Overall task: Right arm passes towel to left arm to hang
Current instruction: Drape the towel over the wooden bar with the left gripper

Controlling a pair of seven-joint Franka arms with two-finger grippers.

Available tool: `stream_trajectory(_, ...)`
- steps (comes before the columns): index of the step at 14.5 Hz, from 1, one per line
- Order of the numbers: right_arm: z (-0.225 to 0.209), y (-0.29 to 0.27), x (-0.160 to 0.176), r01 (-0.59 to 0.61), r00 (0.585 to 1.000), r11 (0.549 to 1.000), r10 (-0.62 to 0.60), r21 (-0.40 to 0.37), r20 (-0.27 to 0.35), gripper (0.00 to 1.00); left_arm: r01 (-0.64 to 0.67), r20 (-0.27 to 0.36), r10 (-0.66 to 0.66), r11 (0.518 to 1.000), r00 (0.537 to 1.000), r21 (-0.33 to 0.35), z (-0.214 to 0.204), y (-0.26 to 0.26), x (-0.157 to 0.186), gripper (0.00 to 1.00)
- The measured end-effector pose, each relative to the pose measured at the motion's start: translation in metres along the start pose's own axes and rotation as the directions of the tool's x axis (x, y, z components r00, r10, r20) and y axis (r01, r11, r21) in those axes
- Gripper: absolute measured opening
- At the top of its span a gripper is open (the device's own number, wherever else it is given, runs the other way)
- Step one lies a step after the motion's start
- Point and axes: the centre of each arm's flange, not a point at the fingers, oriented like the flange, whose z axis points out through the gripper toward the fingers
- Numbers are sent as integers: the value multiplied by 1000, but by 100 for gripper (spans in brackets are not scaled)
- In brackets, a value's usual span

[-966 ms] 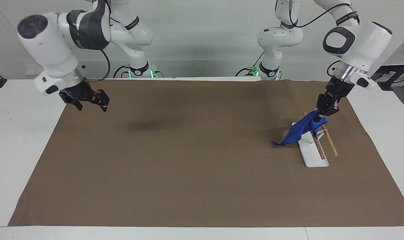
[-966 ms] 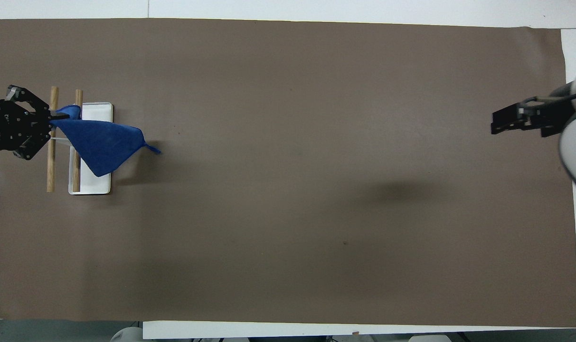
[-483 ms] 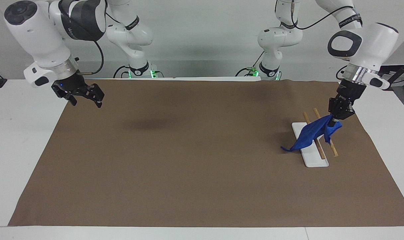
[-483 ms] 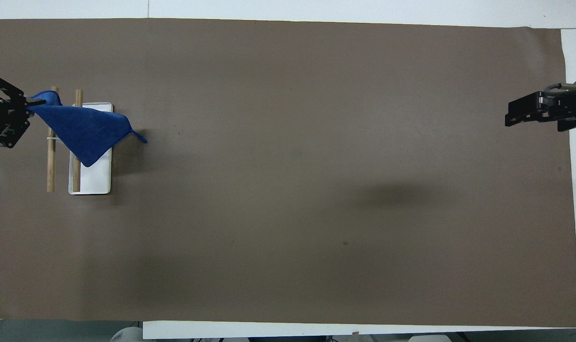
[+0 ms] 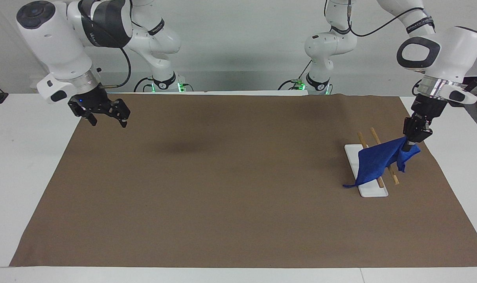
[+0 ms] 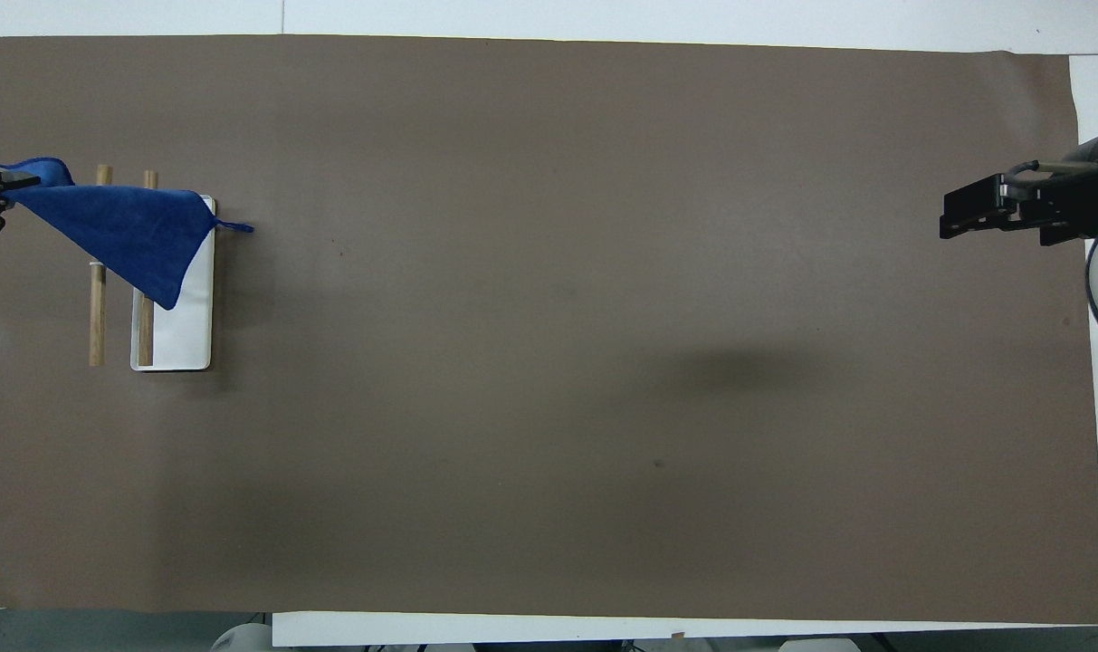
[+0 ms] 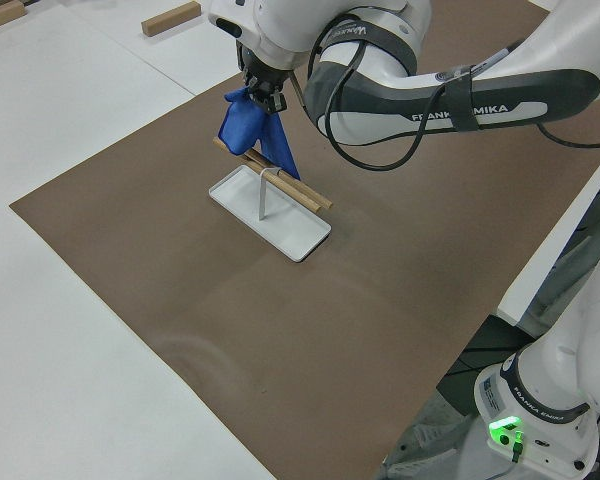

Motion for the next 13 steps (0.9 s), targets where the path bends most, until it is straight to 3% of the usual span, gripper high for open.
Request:
stream_trajectory(5,0,0,-1,-1,1000,1000,1,0,2,100,-178,35,177,983,984,35,2,-11,10,2)
stream_trajectory(13,0,0,-1,-1,1000,1000,1,0,3,100,-287,58,283,955,957,72,1,-43,44,2)
